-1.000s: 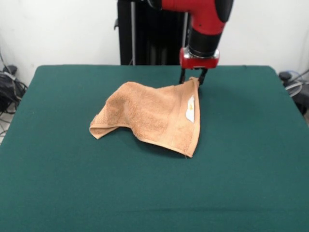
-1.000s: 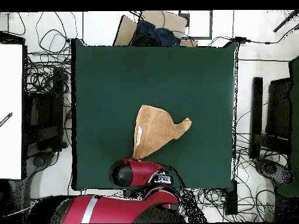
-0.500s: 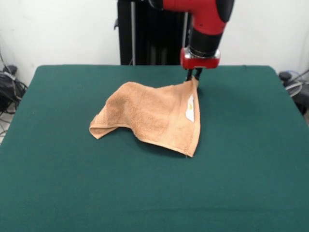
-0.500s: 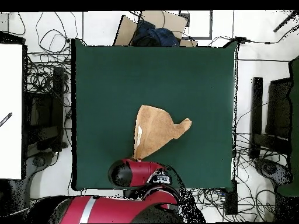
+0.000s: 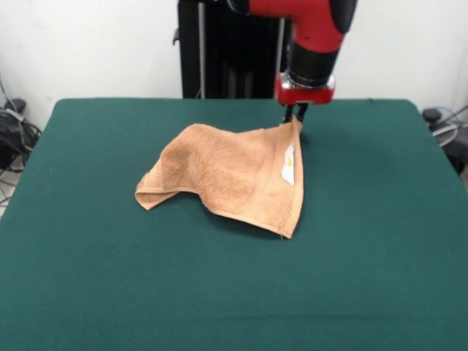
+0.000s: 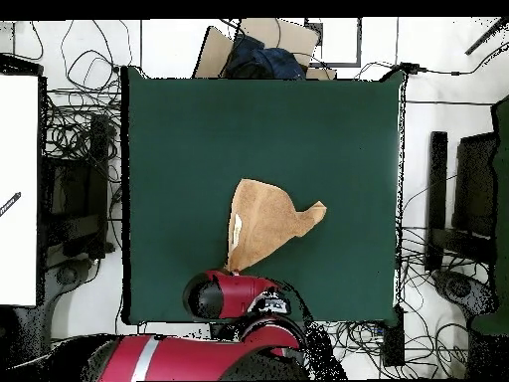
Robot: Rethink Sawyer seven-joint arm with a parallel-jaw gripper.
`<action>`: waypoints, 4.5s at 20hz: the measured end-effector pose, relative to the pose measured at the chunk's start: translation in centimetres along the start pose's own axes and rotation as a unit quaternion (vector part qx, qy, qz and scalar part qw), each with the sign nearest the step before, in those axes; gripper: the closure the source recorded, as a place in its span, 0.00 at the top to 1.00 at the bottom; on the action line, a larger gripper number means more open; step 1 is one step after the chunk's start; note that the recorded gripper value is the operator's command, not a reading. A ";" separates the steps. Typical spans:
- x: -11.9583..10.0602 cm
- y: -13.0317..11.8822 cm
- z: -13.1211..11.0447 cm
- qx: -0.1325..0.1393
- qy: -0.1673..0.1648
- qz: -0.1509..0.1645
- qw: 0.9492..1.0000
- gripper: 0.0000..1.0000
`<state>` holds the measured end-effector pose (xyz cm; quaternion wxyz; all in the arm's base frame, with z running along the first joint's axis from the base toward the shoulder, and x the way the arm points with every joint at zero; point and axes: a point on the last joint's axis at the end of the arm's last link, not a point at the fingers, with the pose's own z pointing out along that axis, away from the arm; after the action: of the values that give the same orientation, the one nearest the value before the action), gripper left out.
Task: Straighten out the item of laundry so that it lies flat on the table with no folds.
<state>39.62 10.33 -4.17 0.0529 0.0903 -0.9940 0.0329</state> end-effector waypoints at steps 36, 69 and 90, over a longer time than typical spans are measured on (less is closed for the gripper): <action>-12.9 6.1 -7.7 -0.026 -0.044 0.037 0.998 0.00; -25.7 3.3 -23.0 -0.055 -0.106 0.056 0.991 0.00; -21.3 2.2 -32.3 -0.090 -0.080 0.078 0.990 0.00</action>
<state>63.26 18.68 25.43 -0.0215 0.0103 -0.9979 -0.0596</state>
